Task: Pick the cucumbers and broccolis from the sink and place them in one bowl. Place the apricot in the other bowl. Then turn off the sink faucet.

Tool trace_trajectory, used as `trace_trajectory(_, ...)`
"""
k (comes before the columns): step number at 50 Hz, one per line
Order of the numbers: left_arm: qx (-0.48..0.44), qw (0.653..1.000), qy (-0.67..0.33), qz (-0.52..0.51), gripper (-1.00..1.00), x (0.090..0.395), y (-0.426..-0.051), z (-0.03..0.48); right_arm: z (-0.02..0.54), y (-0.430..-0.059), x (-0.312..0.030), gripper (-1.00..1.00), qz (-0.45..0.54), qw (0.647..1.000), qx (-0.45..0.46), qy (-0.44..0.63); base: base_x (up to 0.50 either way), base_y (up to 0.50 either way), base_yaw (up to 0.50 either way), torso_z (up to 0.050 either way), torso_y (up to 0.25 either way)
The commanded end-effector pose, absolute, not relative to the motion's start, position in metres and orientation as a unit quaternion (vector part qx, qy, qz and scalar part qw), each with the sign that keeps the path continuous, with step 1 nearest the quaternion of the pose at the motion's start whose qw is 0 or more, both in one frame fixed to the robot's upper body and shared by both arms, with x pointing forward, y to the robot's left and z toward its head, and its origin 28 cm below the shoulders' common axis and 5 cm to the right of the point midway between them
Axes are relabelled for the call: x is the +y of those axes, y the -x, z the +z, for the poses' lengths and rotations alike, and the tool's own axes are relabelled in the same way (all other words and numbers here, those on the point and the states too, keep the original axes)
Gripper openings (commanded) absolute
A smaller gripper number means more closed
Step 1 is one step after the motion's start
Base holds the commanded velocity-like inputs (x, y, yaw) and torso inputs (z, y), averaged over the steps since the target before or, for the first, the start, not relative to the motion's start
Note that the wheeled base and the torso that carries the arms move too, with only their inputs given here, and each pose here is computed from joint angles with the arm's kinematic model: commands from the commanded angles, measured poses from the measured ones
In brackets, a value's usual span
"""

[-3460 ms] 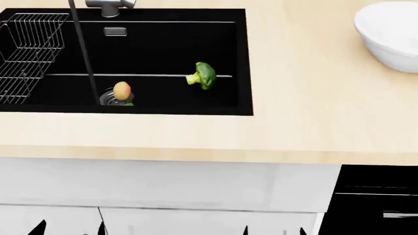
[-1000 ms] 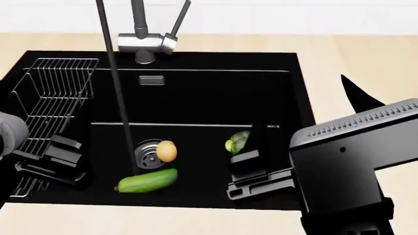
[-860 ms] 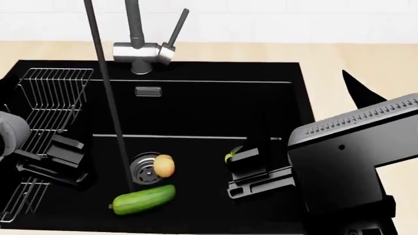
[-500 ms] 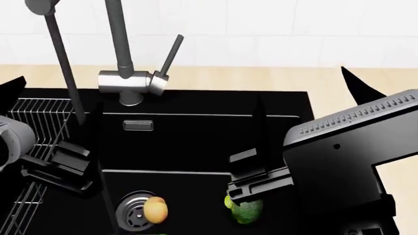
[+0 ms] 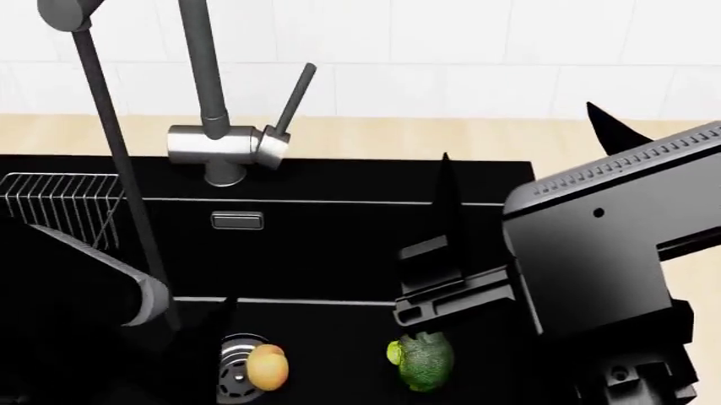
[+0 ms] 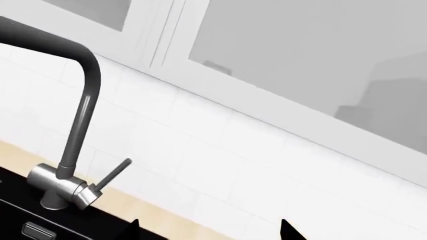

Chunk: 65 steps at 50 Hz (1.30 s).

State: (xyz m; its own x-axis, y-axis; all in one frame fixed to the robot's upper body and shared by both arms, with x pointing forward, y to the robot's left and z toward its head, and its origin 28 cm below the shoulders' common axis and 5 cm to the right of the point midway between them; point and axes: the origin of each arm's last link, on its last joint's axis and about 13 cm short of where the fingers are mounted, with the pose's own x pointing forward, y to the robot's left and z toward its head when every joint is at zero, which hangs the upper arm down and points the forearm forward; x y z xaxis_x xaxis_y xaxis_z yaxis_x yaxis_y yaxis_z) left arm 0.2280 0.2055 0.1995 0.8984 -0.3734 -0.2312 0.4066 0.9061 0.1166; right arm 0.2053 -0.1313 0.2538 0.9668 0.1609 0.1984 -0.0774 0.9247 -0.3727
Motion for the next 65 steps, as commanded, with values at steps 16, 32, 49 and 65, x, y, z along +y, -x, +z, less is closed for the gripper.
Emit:
trace_trajectory(16, 0.3, 0.922, -0.086, -0.227, 1.0, 0.222, -0.254, 0.136, 0.254, -0.208, -0.13, 1.0, 0.078, 0.975, -0.12, 0.169, 0.0, 0.0, 0.0, 0.0, 0.0)
trace_trajectory(32, 0.326, 0.92, -0.12, -0.181, 1.0, 0.235, -0.282, 0.137, 0.25, -0.21, -0.127, 1.0, 0.085, 0.975, -0.118, 0.168, 0.0, 0.0, 0.0, 0.0, 0.0)
trace_trajectory(49, 0.35, 0.9, -0.172, -0.196, 1.0, 0.214, -0.315, 0.117, 0.242, -0.215, -0.124, 1.0, 0.097, 0.976, -0.11, 0.163, 0.0, 0.0, 0.0, 0.0, 0.0)
trace_trajectory(65, 0.384, 0.872, -0.217, -0.211, 1.0, 0.21, -0.317, 0.108, 0.241, -0.217, -0.122, 1.0, 0.103, 0.976, -0.114, 0.156, 0.0, 0.0, 0.0, 0.0, 0.0)
